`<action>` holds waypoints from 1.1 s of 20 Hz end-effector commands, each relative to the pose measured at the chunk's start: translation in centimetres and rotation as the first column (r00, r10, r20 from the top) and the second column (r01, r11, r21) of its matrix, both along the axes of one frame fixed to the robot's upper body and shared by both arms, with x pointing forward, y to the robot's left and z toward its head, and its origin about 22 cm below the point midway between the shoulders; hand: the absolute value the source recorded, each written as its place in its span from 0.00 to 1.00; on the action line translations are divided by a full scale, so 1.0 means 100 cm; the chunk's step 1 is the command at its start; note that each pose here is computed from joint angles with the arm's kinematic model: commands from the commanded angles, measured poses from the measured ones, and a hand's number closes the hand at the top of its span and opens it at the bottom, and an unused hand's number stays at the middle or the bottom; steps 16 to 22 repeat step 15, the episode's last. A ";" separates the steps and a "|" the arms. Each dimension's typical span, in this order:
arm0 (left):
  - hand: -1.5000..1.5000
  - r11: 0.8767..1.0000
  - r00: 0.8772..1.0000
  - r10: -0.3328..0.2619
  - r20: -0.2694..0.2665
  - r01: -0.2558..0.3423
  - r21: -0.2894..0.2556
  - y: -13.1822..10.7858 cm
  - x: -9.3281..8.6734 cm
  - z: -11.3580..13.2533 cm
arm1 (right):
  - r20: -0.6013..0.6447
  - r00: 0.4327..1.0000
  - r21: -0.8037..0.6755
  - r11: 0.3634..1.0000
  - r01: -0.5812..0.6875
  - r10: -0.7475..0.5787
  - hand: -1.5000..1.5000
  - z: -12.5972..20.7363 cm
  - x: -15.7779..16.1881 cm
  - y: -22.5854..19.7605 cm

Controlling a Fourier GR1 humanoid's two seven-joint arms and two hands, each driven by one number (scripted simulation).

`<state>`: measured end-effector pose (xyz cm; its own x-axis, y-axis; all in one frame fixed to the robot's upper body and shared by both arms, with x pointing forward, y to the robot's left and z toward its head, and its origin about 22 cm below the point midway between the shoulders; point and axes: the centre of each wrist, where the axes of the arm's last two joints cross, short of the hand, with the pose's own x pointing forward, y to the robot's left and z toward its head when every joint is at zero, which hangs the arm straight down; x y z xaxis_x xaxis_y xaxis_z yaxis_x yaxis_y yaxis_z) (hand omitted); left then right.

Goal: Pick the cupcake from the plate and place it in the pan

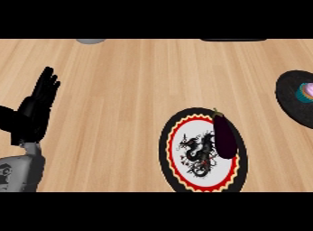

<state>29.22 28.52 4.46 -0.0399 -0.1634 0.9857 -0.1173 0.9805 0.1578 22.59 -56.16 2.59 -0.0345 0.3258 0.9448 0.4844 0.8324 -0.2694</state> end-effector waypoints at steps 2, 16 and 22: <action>0.50 0.999 1.000 0.029 -0.007 -0.029 0.024 0.009 0.006 -0.006 | 0.045 0.996 0.030 0.997 -0.074 0.073 0.00 0.007 -0.045 -0.025; 0.50 1.000 1.000 -0.002 -0.006 0.002 -0.011 0.007 0.005 0.009 | -0.037 0.998 -0.052 0.997 -0.059 0.057 0.00 0.018 -0.127 -0.017; 0.50 1.000 1.000 -0.002 -0.006 0.002 -0.011 0.007 0.005 0.009 | -0.037 0.998 -0.052 0.997 -0.059 0.057 0.00 0.018 -0.127 -0.017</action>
